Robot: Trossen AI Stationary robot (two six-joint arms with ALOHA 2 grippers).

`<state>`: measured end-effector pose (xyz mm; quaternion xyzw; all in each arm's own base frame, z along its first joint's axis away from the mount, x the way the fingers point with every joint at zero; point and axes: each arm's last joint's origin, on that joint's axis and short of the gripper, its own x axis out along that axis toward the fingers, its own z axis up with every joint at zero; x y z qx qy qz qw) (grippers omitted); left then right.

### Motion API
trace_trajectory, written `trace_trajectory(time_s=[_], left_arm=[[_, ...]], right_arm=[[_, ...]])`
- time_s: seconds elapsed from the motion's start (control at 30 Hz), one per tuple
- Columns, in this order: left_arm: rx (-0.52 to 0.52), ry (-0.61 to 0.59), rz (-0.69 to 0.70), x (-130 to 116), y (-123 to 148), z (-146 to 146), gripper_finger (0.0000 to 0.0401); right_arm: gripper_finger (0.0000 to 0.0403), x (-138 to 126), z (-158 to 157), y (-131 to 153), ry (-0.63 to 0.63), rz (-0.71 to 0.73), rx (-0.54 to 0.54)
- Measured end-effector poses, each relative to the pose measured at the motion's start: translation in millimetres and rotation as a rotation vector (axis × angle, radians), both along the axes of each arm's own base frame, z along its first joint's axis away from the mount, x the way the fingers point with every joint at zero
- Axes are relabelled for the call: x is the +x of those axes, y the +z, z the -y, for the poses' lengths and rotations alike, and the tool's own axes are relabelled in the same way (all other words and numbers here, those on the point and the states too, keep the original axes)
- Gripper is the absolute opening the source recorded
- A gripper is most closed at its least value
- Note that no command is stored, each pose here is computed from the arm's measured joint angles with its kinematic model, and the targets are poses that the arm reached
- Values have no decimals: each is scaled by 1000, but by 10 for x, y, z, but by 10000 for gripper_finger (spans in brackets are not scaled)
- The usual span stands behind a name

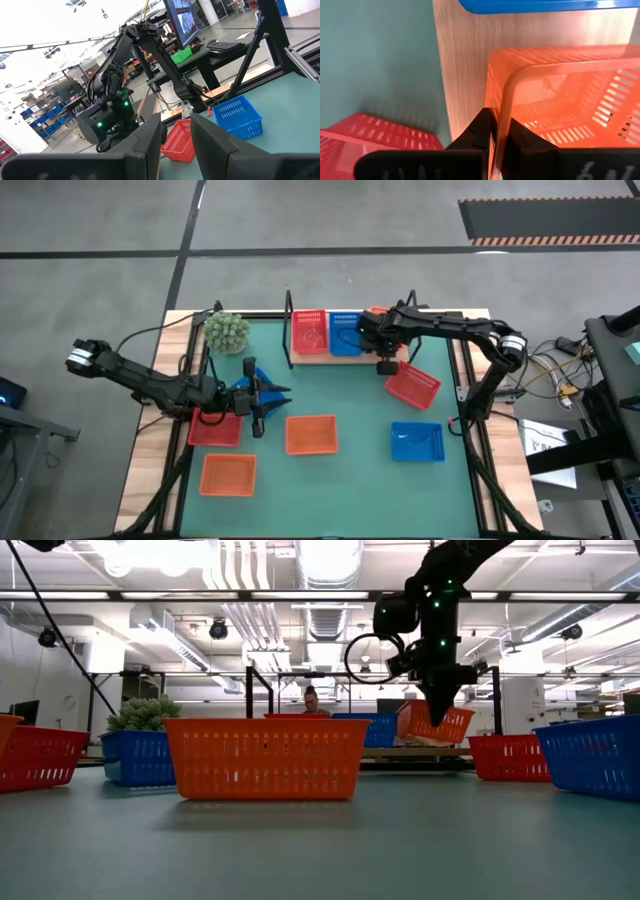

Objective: Stack baskets on shelf by color
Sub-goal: Put the top right orange bin on the shelf

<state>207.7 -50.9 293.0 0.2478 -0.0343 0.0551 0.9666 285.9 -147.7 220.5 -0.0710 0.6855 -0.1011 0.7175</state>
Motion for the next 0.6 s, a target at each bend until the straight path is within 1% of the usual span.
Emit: trace_trajectory(time_s=[0.17,0.3,0.6], left_arm=[[0,0,0,0,0,0,90],[1,0,0,0,0,0,90],[2,0,0,0,0,0,90]], right_arm=[[9,18,9,-51,10,-17,7],[19,26,13,-65,15,-18,6],[74,23,11,-60,14,-22,-1]])
